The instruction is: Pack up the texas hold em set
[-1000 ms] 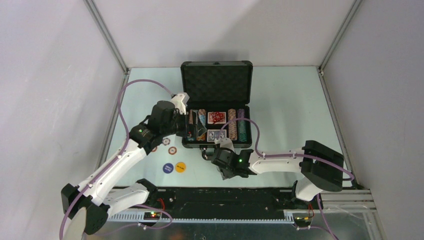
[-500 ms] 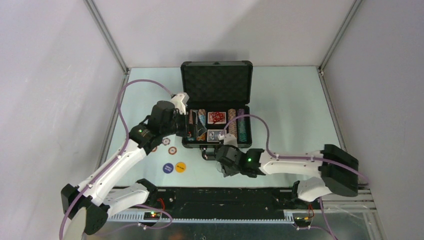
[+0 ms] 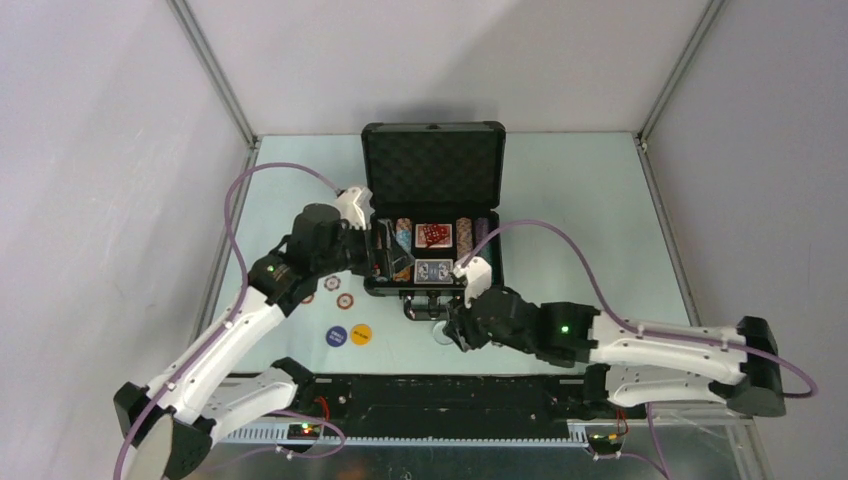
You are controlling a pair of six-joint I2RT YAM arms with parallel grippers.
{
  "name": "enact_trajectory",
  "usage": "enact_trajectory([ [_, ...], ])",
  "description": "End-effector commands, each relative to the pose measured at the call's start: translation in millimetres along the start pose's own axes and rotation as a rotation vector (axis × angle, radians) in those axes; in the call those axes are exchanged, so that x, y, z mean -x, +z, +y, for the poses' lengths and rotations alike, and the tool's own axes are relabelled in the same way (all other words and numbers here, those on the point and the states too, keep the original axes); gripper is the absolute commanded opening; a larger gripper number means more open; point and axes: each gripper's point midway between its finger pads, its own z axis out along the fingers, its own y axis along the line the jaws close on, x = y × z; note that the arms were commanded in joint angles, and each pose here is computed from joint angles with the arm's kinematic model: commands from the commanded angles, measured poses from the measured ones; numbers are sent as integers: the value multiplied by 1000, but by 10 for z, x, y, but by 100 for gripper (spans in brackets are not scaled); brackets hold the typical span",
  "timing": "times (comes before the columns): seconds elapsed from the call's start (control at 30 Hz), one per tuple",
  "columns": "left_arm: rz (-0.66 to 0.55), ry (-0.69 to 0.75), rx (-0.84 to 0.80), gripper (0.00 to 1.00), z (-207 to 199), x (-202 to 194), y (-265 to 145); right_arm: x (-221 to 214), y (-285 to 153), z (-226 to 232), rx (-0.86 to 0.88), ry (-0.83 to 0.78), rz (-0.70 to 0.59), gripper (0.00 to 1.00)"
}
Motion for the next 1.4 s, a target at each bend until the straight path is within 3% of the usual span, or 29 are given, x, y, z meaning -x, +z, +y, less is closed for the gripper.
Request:
enact_trajectory([
  [0.0,22,-40,-151,94,-280,-56,-154,259,-308,133,121,-118,-102,42],
  [0.47,145,-168,-383,92,-937,-429,-543,568,-583,344,117,-350,-181,43],
  [1.37,292,-132,-474,79,-1294,-741,-510,767,-509,476,73,-456,-165,43],
])
